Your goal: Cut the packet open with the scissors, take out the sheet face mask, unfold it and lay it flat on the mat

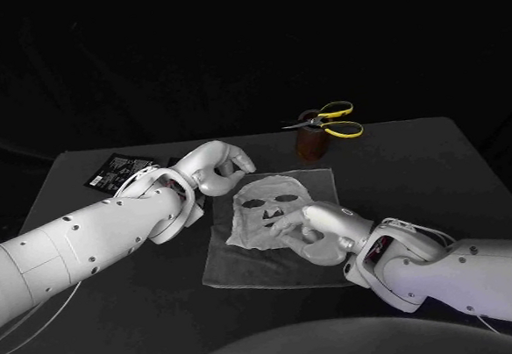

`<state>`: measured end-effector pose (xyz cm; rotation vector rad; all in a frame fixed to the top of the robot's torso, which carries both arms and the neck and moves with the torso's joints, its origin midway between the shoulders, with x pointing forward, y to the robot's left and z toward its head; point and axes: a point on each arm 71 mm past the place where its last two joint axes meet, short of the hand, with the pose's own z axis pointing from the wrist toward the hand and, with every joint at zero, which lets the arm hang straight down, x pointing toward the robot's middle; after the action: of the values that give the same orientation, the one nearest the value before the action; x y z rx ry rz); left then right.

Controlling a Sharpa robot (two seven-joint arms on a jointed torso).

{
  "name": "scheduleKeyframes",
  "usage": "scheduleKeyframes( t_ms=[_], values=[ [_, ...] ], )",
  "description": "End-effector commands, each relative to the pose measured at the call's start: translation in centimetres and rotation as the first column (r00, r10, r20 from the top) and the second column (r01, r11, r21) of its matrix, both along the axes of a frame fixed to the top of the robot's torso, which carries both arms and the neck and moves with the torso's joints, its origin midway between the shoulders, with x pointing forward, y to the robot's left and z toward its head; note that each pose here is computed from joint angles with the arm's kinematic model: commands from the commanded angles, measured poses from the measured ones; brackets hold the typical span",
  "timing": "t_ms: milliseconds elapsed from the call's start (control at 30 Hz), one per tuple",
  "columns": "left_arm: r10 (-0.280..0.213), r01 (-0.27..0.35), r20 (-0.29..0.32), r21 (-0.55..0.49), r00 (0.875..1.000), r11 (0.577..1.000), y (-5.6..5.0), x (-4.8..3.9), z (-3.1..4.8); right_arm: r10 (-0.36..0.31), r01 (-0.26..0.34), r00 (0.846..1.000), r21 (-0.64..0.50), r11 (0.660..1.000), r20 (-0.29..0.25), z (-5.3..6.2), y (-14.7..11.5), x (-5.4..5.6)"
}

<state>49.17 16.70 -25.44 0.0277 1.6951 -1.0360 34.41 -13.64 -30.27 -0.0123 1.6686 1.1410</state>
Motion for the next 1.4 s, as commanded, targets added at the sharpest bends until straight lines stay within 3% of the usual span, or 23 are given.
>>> scheduleKeyframes(
  t_ms=[33,233,500,900,1400],
  values=[
    [-0.140,0.140,-0.011,0.070,0.990,0.988,-0.4,-0.66,-0.49,0.033,-0.036,0.999,-0.105,0.994,-0.024,-0.6,0.6,-0.1],
    [-0.153,0.158,-0.048,0.138,0.987,0.978,-0.2,-0.24,-1.31,0.048,-0.048,0.999,-0.190,0.981,-0.009,-0.9,1.8,-0.1],
    [-0.152,0.174,-0.116,0.221,0.982,0.960,-0.7,0.80,-2.56,0.070,-0.063,0.997,-0.270,0.961,0.020,-1.1,4.0,0.2],
    [-0.152,0.182,-0.135,0.254,0.979,0.950,-1.4,1.60,-3.15,0.075,-0.052,0.995,-0.320,0.946,0.060,-1.1,5.6,0.9],
    [-0.116,0.157,-0.151,0.297,0.982,0.942,-0.6,2.52,-3.69,0.062,-0.025,0.993,-0.334,0.942,0.101,-1.3,7.3,1.9]
  ],
)
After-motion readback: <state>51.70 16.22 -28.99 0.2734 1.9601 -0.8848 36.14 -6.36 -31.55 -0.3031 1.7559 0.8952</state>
